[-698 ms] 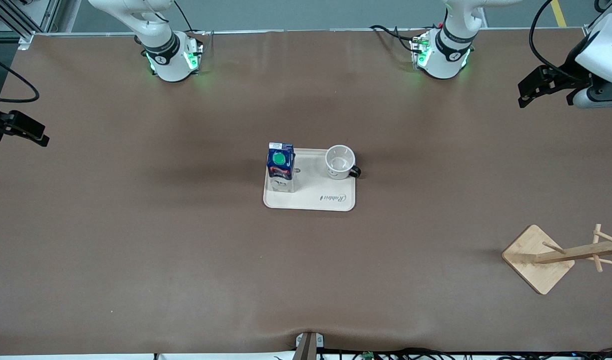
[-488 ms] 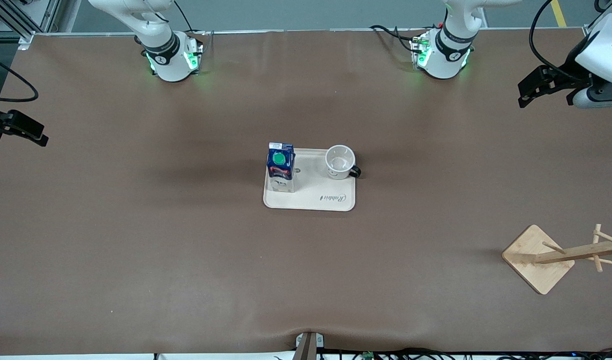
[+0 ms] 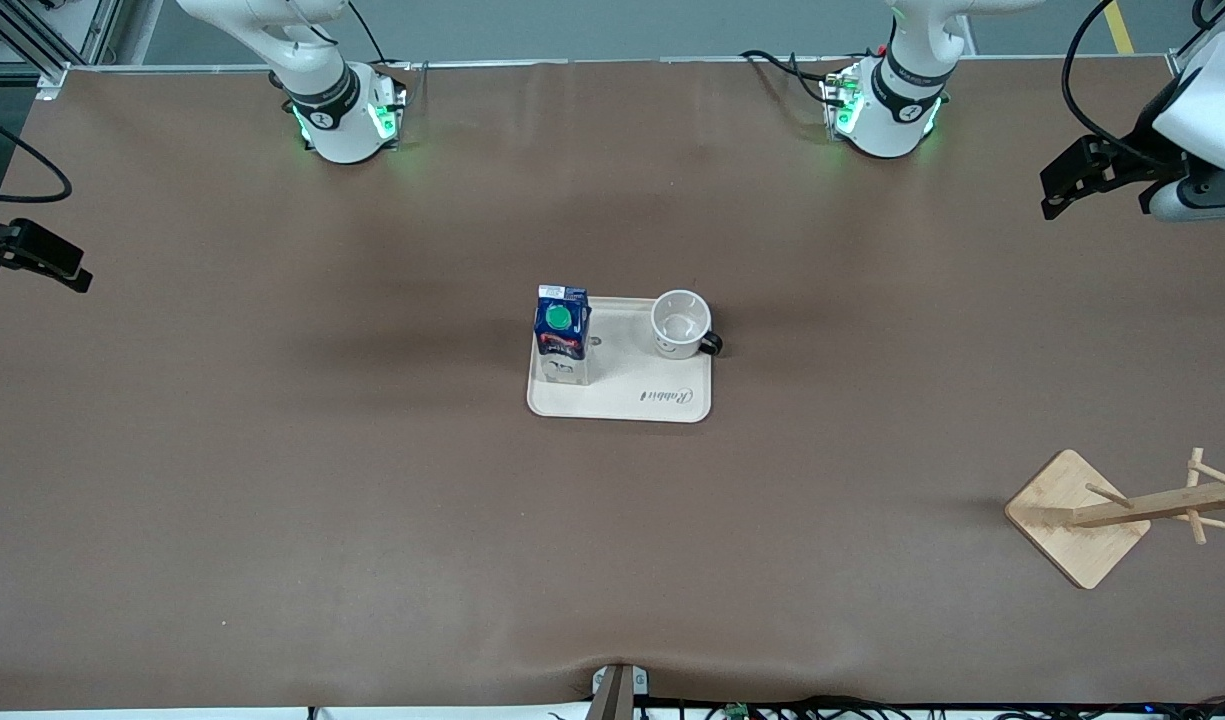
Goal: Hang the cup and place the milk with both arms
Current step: 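Move the left gripper toward the white mug on the tray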
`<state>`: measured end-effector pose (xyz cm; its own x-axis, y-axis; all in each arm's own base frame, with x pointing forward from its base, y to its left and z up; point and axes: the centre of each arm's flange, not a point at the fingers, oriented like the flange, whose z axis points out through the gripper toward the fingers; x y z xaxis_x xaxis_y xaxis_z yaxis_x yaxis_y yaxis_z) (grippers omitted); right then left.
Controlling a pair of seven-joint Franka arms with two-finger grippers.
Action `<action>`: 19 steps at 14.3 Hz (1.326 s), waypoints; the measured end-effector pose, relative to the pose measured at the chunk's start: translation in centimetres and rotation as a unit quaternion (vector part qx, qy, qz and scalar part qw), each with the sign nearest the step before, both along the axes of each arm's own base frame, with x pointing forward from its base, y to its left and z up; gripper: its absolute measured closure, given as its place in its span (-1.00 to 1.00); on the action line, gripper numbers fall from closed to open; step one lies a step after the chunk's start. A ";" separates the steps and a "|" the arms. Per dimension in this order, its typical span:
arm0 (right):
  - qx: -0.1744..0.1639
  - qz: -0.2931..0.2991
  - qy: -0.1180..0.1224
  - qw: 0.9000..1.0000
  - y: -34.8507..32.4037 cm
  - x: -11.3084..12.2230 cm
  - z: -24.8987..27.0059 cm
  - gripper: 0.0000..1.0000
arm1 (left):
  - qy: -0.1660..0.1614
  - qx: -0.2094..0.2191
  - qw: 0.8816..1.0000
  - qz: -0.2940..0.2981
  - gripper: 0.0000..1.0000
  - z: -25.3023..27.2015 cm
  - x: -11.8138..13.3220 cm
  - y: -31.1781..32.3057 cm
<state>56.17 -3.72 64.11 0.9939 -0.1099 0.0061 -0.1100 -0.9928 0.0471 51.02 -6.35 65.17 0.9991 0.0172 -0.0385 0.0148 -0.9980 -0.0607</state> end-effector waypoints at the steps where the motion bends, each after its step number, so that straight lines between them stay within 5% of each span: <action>1: 0.000 0.000 0.000 1.000 0.0 0.0 0.0 -1.00 | 0.006 0.001 1.000 0.002 -1.00 -0.6 0.2 -0.3; 8: 0.000 -0.001 0.000 1.000 -0.1 0.0 0.0 -1.00 | 0.022 0.019 0.992 0.122 -1.00 -7.4 1.0 -9.4; 19: 0.000 -0.003 0.004 1.000 -0.3 0.2 -0.5 -1.00 | -0.008 0.012 0.945 0.326 -1.00 -20.8 -3.6 -23.8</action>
<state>56.41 -4.00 63.61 0.9934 -0.1149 -0.0029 -0.1146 -0.9923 0.0474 47.40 -30.15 44.33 0.7758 0.6308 -0.0144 0.6281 -0.7742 -0.0774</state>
